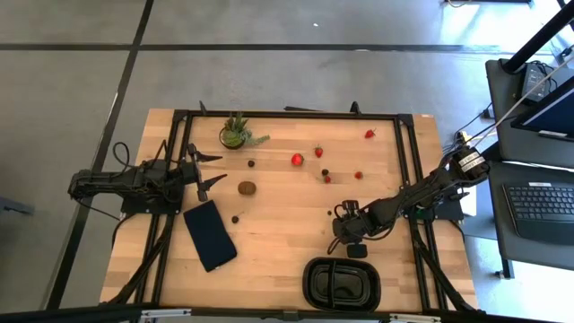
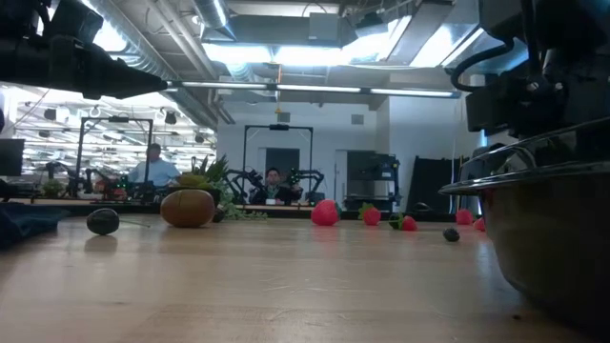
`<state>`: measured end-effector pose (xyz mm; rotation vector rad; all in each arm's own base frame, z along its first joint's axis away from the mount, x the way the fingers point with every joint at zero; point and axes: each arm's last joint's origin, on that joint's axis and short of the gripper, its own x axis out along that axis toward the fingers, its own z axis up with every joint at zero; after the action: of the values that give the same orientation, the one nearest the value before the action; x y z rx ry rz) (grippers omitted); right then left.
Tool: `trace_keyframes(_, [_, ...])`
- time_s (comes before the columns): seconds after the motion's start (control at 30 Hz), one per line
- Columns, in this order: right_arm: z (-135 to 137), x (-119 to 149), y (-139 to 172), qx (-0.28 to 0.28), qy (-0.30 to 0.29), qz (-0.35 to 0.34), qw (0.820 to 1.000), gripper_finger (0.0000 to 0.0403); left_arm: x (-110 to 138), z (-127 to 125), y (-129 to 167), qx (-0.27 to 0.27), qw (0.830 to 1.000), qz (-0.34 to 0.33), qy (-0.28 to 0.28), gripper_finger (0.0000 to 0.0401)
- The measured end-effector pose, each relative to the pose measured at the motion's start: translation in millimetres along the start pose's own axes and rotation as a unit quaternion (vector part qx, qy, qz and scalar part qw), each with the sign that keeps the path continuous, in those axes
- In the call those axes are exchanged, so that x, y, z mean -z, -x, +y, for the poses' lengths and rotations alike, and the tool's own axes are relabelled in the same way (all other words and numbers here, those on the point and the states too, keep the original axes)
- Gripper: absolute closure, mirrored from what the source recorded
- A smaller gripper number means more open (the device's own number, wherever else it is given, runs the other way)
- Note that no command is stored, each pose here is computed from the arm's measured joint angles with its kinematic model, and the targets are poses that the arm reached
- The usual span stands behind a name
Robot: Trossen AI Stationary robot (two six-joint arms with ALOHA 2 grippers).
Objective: Pick and placing Produce into tupperware
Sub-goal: Put the blackberry into the black container
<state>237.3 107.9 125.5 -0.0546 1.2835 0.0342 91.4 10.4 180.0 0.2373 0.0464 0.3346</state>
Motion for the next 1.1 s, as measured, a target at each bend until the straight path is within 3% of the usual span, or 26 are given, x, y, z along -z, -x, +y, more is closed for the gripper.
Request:
trace_keyframes(0.37, [-2,-2,11,0.0,-0.023,0.007,1.0,0.0299,0,0,0,0.0,1.0,0.0,0.0,0.0136])
trace_keyframes(0.57, [3,-23,38,-0.005,-0.026,0.0,1.0,0.0305,0,0,0,0.0,1.0,0.0,0.0,0.0136])
trace_keyframes(0.87, [20,-67,84,-0.044,-0.025,-0.086,0.995,0.0303,0,0,0,0.0,1.0,0.0,0.0,0.0136])
trace_keyframes(1.1, [36,-82,112,-0.072,-0.001,-0.133,0.989,0.0303,0,0,0,0.0,1.0,0.0,0.0,0.0136])
